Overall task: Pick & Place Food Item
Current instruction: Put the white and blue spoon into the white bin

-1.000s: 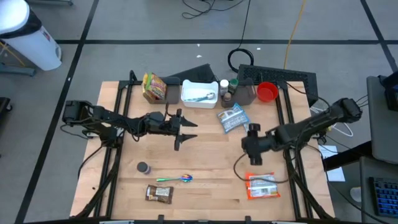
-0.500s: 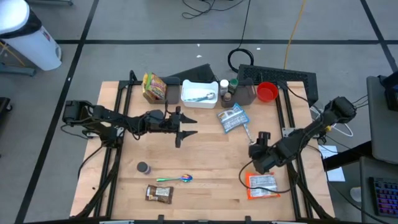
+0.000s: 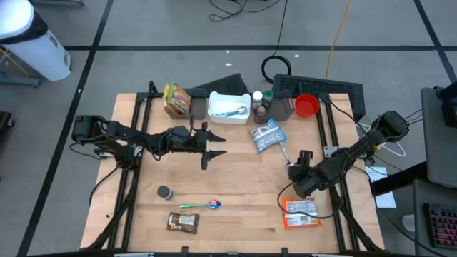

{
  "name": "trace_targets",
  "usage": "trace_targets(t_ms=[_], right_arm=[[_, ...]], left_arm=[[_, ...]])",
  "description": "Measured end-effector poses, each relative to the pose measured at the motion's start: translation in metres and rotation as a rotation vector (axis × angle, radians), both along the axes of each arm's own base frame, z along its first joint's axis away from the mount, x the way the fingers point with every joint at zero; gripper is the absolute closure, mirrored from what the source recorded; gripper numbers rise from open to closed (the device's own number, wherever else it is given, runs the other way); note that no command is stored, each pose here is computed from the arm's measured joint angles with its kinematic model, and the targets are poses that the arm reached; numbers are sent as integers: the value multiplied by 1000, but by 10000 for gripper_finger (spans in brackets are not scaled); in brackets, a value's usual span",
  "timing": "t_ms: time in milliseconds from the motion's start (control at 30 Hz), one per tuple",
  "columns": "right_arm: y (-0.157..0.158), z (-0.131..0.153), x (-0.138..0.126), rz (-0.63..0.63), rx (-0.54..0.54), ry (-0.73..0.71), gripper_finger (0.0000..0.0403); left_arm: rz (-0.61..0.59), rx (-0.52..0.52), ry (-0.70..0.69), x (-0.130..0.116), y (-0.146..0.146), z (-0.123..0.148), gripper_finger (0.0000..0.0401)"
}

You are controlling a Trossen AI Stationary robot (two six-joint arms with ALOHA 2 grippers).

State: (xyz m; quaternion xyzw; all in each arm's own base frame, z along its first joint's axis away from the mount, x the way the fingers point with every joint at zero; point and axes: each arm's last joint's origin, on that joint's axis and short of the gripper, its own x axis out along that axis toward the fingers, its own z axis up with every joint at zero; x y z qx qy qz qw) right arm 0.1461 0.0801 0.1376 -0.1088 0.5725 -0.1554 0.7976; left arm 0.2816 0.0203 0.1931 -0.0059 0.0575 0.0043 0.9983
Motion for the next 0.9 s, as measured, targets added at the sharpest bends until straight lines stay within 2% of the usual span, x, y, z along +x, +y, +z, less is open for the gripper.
trace_targets(t_ms=[267, 567, 767, 900], right_arm=[[-3, -3, 0, 68, -91, -17, 225], [-2, -10, 1, 89, -69, -58, 297], [0, -9, 4, 87, -52, -97, 383], [3, -2, 10, 94, -46, -128, 391]], left_arm=[[0, -2, 4, 0, 0, 0, 176], [-1, -3, 9, 0, 0, -1, 176], [-1, -2, 9, 0, 0, -1, 176], [-3, 15, 9, 0, 0, -1, 176]])
